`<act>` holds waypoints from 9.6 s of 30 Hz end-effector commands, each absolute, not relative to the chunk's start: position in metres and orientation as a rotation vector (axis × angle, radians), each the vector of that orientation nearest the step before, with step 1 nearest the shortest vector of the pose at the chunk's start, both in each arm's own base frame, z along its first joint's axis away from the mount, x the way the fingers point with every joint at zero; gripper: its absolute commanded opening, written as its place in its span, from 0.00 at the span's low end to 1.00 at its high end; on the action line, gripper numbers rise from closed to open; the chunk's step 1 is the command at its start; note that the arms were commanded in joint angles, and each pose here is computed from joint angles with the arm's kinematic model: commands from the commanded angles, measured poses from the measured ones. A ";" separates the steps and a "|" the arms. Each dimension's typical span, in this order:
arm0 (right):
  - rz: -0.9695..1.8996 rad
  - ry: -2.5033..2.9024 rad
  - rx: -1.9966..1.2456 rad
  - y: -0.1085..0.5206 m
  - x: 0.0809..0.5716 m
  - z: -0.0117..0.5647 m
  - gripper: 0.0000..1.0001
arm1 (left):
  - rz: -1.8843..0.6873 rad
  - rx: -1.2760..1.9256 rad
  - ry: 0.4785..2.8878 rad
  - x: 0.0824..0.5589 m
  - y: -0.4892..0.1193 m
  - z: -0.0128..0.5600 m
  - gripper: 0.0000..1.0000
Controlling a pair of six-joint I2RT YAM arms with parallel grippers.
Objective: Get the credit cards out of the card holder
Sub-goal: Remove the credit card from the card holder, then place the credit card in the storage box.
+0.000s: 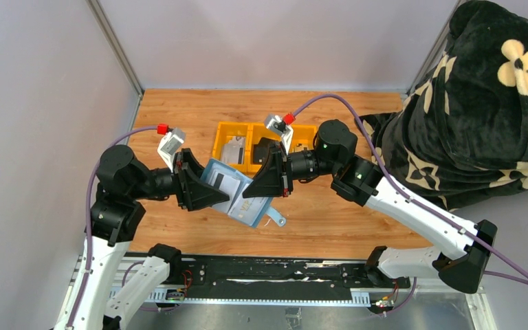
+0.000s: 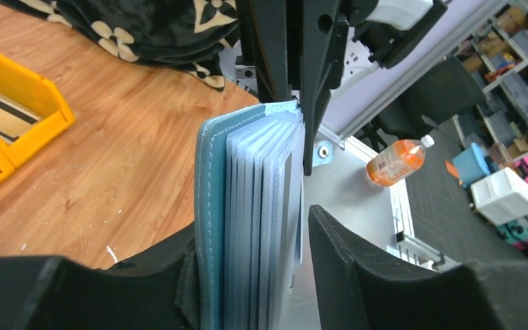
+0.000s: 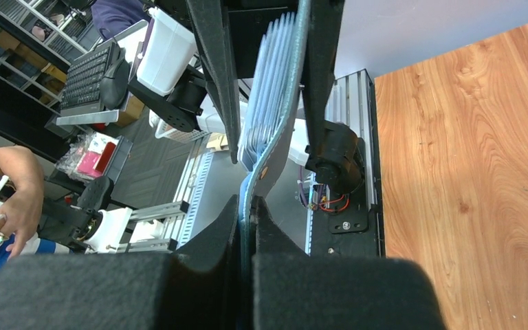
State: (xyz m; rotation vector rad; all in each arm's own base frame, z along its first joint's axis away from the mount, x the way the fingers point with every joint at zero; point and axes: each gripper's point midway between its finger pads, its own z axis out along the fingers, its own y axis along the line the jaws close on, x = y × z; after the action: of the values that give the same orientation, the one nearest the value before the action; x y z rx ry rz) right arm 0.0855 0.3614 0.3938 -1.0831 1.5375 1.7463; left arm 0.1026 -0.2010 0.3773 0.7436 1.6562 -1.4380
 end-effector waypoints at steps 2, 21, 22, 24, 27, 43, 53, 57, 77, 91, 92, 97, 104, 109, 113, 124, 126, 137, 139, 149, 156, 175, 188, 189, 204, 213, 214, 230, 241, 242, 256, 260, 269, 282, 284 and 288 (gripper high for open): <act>1.737 1.418 -1.132 0.354 0.074 0.418 0.00 | -1.517 0.809 1.617 0.087 -0.203 0.388 0.40; 1.366 1.588 -0.980 0.321 0.129 0.411 0.79 | -1.245 0.756 1.696 0.116 -0.192 0.384 0.16; 1.321 1.585 -0.917 0.317 0.138 0.420 0.79 | -1.207 0.729 1.708 0.123 -0.190 0.382 0.16; 1.264 1.578 -0.799 0.309 0.151 0.433 0.79 | -1.149 0.691 1.721 0.133 -0.186 0.376 0.19; 1.227 1.642 -0.709 0.311 0.167 0.423 0.77 | -1.104 0.616 1.729 0.148 -0.183 0.366 0.26; 1.799 1.505 -0.712 0.375 0.116 0.415 0.62 | -1.215 0.548 1.720 0.147 -0.191 0.376 0.23; 1.809 1.556 -0.702 0.378 0.112 0.393 0.60 | -1.268 0.534 1.704 0.144 -0.194 0.385 0.04; 1.812 1.577 -0.713 0.378 0.110 0.384 0.59 | -1.301 0.534 1.687 0.141 -0.196 0.394 0.02; 1.940 1.452 -0.722 0.394 0.110 0.411 0.22 | -1.476 0.552 1.636 0.127 -0.205 0.415 0.11; 1.943 1.453 -0.672 0.382 0.110 0.403 0.00 | -1.628 0.628 1.624 0.102 -0.209 0.419 0.35; 1.941 1.456 -0.670 0.381 0.110 0.402 0.00 | -1.636 0.632 1.625 0.101 -0.209 0.419 0.37; 1.921 1.463 -0.641 0.372 0.112 0.399 0.00 | -1.644 0.657 1.615 0.095 -0.208 0.421 0.40; 1.930 1.435 -0.656 0.367 0.108 0.405 0.00 | -1.584 0.649 1.619 0.100 -0.207 0.416 0.15; 1.928 1.428 -0.668 0.361 0.102 0.402 0.00 | -1.580 0.656 1.608 0.099 -0.206 0.420 0.11; 1.924 1.415 -0.665 0.359 0.102 0.402 0.00 | -1.580 0.653 1.608 0.099 -0.206 0.421 0.08; 1.965 1.343 -0.671 0.364 0.102 0.424 0.29 | -1.576 0.648 1.605 0.100 -0.206 0.424 0.04; 1.976 1.337 -0.678 0.366 0.102 0.426 0.18 | -1.574 0.647 1.603 0.100 -0.206 0.425 0.04; 1.985 1.323 -0.671 0.353 0.093 0.415 0.00 | -1.562 0.658 1.594 0.101 -0.206 0.429 0.12; 1.974 1.333 -0.663 0.349 0.092 0.410 0.00 | -1.557 0.660 1.592 0.101 -0.206 0.431 0.14; 1.961 1.359 -0.662 0.347 0.091 0.404 0.00 | -1.553 0.651 1.590 0.101 -0.205 0.435 0.16; 1.981 1.351 -0.652 0.355 0.096 0.412 0.28 | -1.548 0.643 1.594 0.101 -0.205 0.433 0.17; 2.028 1.317 -0.677 0.366 0.094 0.418 0.04 | -1.558 0.630 1.613 0.100 -0.205 0.432 0.28; 2.037 1.333 -0.631 0.362 0.098 0.413 0.00 | -1.633 0.682 1.610 0.087 -0.206 0.434 0.35; 2.037 1.335 -0.629 0.362 0.098 0.412 0.00 | -1.644 0.688 1.612 0.085 -0.206 0.434 0.34; 2.030 1.336 -0.593 0.353 0.097 0.410 0.00 | -1.646 0.710 1.594 0.080 -0.205 0.437 0.10; 2.020 1.315 -0.592 0.347 0.095 0.409 0.00 | -1.613 0.716 1.571 0.082 -0.204 0.444 0.01; 2.021 1.316 -0.594 0.347 0.095 0.409 0.00 | -1.613 0.710 1.572 0.083 -0.205 0.444 0.00; 2.041 1.304 -0.596 0.362 0.101 0.421 0.38 | -1.562 0.660 1.585 0.095 -0.204 0.443 0.00; 2.030 1.312 -0.628 0.361 0.096 0.418 0.04 | -1.557 0.676 1.569 0.092 -0.204 0.447 0.00; 2.023 1.314 -0.631 0.358 0.095 0.417 0.04 | -1.556 0.678 1.566 0.092 -0.204 0.449 0.00; 1.794 1.430 -0.605 0.300 0.104 0.398 0.00 | -1.403 0.714 1.581 0.100 -0.199 0.444 0.00; 1.686 1.502 -0.540 0.278 0.128 0.400 0.00 | -1.266 0.708 1.611 0.113 -0.192 0.437 0.00; 1.401 1.741 -0.324 0.238 0.217 0.364 0.00 | -1.051 0.702 1.647 0.131 -0.178 0.419 0.00; 1.165 2.147 -0.446 0.360 0.356 0.246 0.00 | -1.221 0.751 1.572 0.104 -0.188 0.429 0.00; 1.137 2.201 -0.448 0.376 0.374 0.222 0.00 | -1.217 0.754 1.564 0.103 -0.188 0.431 0.00; 1.025 2.315 -0.425 0.402 0.401 0.175 0.00 | -1.210 0.749 1.569 0.102 -0.187 0.430 0.00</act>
State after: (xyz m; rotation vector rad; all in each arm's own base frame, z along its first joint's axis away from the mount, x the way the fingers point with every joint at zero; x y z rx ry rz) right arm 0.3880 0.3916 0.2172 -0.4284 2.1888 1.1793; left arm 0.1088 -0.1855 0.4201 0.7244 1.6229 -1.1959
